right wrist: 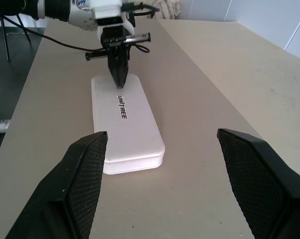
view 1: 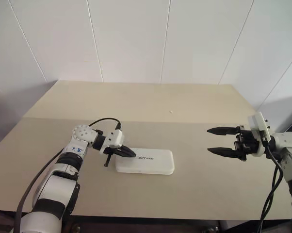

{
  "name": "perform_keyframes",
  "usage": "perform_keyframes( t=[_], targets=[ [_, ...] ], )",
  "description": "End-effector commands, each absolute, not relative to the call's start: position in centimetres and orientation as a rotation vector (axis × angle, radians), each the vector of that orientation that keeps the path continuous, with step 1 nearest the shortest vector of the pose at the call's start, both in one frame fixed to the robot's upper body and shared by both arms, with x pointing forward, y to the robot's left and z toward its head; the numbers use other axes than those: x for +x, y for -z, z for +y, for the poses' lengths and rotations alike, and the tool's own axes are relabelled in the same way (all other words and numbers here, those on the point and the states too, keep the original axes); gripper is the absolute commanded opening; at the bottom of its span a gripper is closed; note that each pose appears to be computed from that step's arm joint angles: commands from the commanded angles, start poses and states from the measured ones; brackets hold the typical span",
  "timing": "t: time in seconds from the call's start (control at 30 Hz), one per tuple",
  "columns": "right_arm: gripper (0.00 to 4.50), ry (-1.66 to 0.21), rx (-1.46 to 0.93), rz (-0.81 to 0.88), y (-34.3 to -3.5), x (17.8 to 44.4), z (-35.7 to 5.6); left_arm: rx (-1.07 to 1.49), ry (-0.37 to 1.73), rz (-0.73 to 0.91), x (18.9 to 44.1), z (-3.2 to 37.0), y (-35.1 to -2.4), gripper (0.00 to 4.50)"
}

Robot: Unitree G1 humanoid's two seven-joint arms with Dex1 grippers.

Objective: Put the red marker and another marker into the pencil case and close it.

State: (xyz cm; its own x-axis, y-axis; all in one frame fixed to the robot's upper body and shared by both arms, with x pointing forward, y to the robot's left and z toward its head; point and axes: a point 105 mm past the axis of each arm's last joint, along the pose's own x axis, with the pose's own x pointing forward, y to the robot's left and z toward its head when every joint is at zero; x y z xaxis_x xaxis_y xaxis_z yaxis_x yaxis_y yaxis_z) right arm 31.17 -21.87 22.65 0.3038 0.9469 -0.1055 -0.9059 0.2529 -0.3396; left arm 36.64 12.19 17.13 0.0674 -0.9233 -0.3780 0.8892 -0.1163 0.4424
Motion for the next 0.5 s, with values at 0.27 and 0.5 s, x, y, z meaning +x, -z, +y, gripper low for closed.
perform_keyframes(
  t=[0.27,0.5],
  targets=[
    [4.50,-1.310,-0.396,-0.173,-23.7,30.7,-21.2,0.509,1.543,-0.247,34.7,14.2,-20.1,0.03],
    [4.50,-1.317,-0.390,-0.175,-23.8,30.6,-21.2,0.392,1.509,-0.266,33.0,17.4,-20.8,0.93]
  ],
)
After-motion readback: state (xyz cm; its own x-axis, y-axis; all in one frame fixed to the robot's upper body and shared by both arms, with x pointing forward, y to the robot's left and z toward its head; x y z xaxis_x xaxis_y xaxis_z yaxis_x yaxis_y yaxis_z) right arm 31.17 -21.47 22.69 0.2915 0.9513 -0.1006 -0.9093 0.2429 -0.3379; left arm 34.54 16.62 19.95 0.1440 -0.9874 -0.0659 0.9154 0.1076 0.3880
